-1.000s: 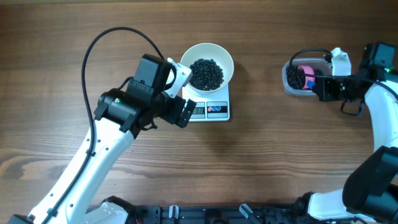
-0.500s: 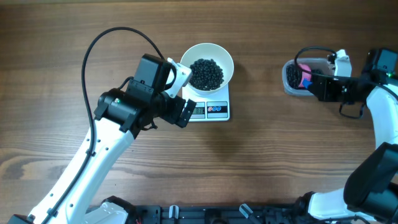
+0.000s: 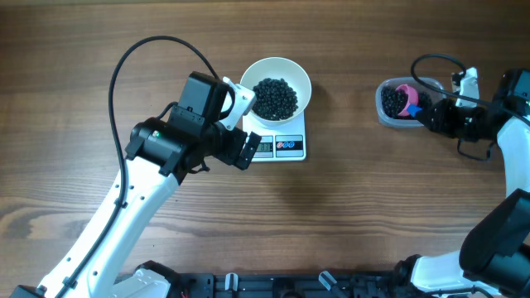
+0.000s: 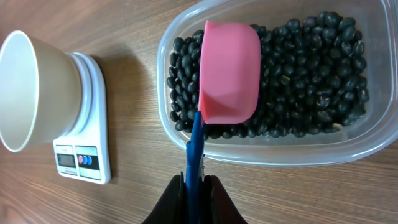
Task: Scoop item into bowl and weigh 150g on scale
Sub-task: 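Move the scoop back into the bean tub and fill it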
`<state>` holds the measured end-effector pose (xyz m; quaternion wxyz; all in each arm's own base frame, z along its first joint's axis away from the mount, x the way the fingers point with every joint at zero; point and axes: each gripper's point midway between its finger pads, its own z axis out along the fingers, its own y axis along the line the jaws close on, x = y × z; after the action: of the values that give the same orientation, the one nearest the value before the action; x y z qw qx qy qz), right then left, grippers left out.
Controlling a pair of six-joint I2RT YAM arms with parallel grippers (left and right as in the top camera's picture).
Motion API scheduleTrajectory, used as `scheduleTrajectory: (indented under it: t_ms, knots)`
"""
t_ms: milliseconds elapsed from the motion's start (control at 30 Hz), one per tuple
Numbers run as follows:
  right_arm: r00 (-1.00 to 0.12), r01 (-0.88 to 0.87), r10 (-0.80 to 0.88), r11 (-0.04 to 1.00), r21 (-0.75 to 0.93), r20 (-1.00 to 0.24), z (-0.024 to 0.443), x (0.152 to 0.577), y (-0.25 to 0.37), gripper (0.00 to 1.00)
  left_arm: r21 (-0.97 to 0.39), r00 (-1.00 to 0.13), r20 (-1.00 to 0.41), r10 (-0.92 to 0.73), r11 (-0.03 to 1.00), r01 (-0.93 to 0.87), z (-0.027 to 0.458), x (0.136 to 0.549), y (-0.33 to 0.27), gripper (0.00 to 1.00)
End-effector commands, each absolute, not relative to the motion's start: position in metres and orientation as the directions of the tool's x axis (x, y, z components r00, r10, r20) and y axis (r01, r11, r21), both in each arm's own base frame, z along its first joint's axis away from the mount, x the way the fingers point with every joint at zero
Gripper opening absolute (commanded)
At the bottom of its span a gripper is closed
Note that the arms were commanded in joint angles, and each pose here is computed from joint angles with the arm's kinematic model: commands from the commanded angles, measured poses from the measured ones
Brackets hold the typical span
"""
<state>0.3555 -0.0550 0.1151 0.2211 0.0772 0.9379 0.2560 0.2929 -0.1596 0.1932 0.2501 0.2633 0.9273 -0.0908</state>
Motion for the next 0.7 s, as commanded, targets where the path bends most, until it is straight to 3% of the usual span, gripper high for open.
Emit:
scheduleTrajectory:
  t_ms: [0,467,667]
  knots:
    - [-0.888,0.036,0.300,0.801,0.598,-0.348,0.118,0.356,-0.043,0.04,-0.056,-0.744,-0.506,0.437,0.843,0.534,0.190,0.291,-0.162,1.00]
    - [-0.880,0.052,0.325,0.790,0.610,-0.347,0.119,0.355,-0.049,0.04,-0.056,-0.743,-0.506,0.438,0.843,0.535,0.190,0.291,-0.162,1.00]
    - [-0.849,0.089,0.416,0.721,0.688,-0.326,0.130,0.355,-0.059,0.04,-0.056,-0.744,-0.506,0.437,0.843,0.534,0.190,0.291,-0.162,1.00]
